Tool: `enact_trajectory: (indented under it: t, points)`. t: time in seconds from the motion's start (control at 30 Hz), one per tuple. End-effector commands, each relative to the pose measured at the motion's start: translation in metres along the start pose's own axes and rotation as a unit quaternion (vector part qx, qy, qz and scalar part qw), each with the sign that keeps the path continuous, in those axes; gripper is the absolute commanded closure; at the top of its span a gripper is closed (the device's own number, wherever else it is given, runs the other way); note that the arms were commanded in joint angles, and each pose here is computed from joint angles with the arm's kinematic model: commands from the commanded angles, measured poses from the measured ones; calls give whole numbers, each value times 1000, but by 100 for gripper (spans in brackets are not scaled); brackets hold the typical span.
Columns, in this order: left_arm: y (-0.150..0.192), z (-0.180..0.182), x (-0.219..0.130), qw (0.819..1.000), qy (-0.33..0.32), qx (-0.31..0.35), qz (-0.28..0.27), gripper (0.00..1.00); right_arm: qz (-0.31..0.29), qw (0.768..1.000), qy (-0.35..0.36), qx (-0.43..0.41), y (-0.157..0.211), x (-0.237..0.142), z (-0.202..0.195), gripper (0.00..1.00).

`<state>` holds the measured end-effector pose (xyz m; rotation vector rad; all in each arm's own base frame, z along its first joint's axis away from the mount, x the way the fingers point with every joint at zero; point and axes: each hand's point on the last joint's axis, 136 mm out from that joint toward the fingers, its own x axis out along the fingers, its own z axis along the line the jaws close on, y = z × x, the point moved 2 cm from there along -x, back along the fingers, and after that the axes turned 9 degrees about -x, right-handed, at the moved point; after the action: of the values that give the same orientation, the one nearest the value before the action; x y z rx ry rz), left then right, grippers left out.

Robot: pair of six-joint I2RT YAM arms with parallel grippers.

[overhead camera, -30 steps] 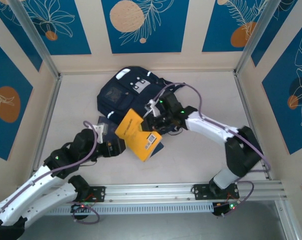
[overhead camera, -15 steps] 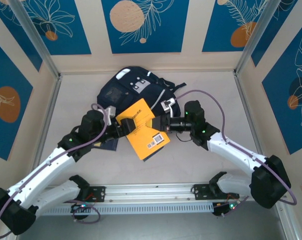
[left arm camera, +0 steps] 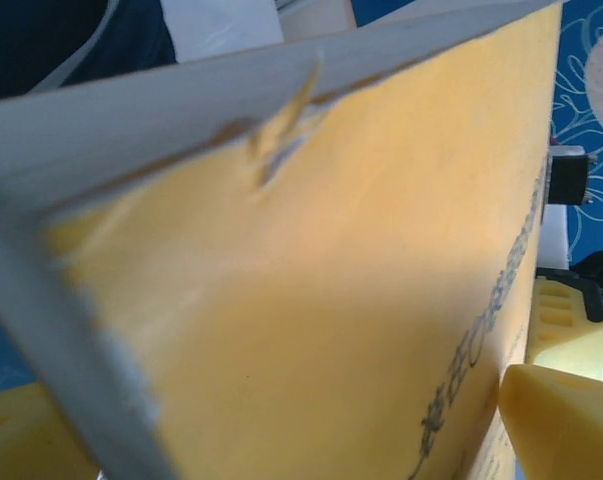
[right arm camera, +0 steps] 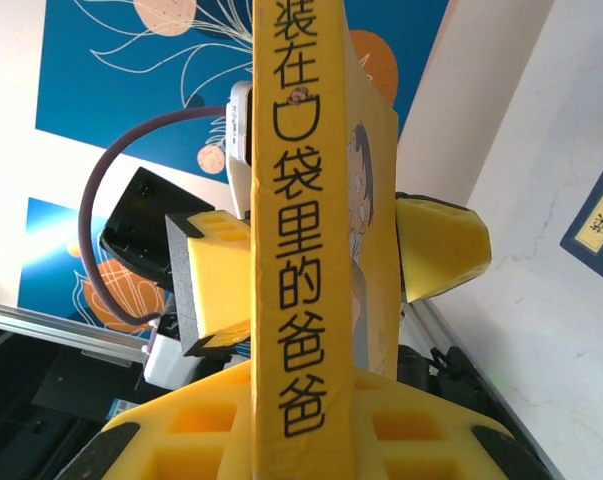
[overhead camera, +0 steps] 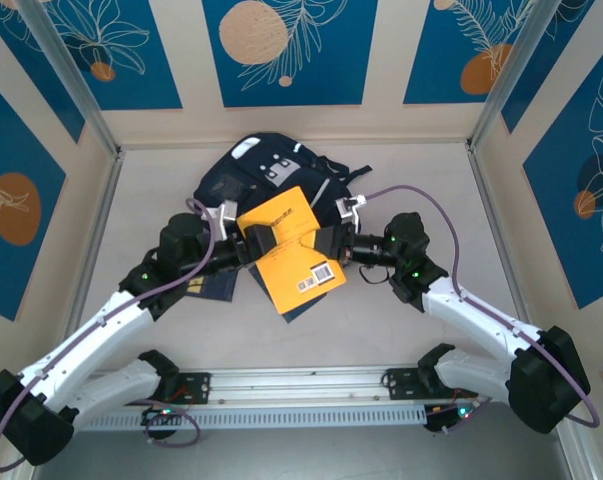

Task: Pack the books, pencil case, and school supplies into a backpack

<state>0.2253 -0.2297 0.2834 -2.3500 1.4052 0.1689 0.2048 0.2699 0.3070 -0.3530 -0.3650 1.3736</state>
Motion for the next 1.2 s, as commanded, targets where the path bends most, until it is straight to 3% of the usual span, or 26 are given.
enact_trajectory:
  t: [0.0,0.13,0.23,0.47,0.53,0.83,0.93,1.17]
  points:
    - [-4,-32,-4,998,60,3,8,14,-16,999,-29,-24,-7,-3,16,100]
    - [-5,-40,-11,997,75,10,-1,45,-16,999,-4,-30,-8,-10,10,100]
    - [-4,-42,-14,997,82,10,-2,63,-24,999,15,-33,-11,-17,5,100]
    - [2,-40,-6,995,100,-1,4,89,-26,999,41,-25,-12,-20,-7,100]
    - [0,-42,-7,995,104,2,-4,96,-31,998,50,-23,-12,-21,-10,88]
    - [-26,-48,-31,987,113,-9,-112,100,-89,995,47,-25,-10,-27,-17,29]
    - [-37,-45,-37,981,113,-32,-152,100,-118,992,43,-24,-8,-31,-19,17]
    - [-51,-52,-40,969,141,-60,-193,100,-152,987,43,-5,1,-26,-26,3]
